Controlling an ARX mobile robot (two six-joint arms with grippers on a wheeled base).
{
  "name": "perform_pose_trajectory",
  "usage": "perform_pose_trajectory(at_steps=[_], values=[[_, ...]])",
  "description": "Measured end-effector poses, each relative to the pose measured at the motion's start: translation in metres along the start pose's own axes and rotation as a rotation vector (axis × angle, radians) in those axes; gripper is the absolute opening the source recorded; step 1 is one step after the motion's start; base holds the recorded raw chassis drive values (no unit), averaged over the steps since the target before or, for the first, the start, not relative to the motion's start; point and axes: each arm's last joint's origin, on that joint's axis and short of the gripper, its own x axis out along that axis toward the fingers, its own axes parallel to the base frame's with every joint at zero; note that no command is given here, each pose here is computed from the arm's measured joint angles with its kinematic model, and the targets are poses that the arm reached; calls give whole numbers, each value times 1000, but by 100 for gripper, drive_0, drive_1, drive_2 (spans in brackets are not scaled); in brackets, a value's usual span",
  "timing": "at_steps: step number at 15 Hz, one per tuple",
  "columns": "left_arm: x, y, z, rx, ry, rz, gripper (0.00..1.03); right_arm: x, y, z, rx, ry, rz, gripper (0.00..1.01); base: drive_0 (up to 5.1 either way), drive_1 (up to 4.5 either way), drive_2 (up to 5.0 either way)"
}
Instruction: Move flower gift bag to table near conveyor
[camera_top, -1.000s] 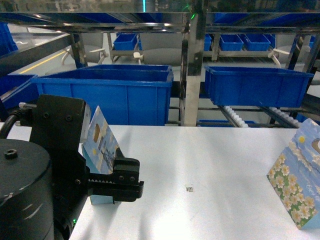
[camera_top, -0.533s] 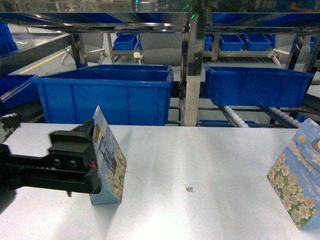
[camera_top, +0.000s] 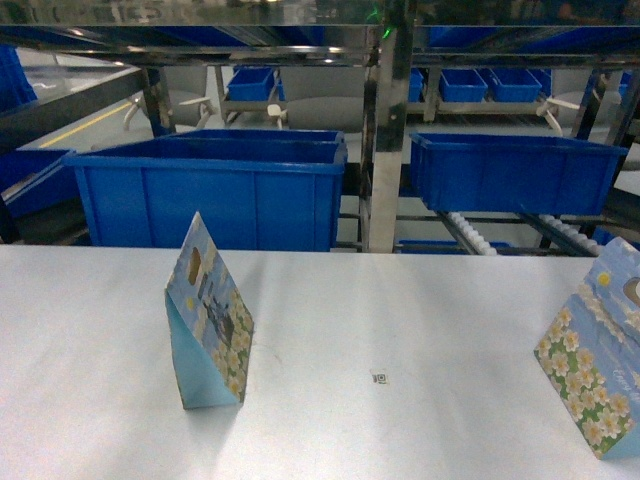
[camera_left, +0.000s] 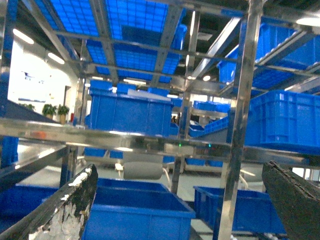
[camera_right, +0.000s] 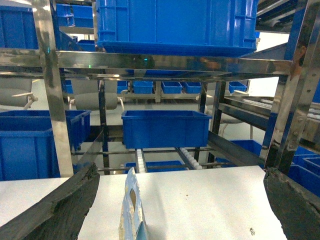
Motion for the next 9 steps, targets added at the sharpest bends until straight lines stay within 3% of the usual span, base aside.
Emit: perform_pose_trajectory(at_steps=[3, 5, 6, 7, 8, 9], values=[[-20, 9, 24, 48, -70, -7, 98, 0, 0, 0, 0, 0, 0, 98, 0, 0, 0], [-20, 8, 24, 48, -63, -13, 98, 0, 0, 0, 0, 0, 0, 98, 0, 0, 0], [-19, 11, 20, 81, 76, 33, 92, 0, 0, 0, 0, 0, 0, 98, 0, 0, 0], [-27, 15, 18, 134, 232, 98, 77, 0, 0, 0, 1, -1, 0, 98, 0, 0, 0], [-35, 15, 17, 147, 305, 101, 65, -3, -2, -7, -19, 76, 73, 90, 0, 0, 0], [-41, 16, 9, 158, 399, 104, 50, -6, -5, -9, -12, 94, 144, 76, 0, 0, 0]])
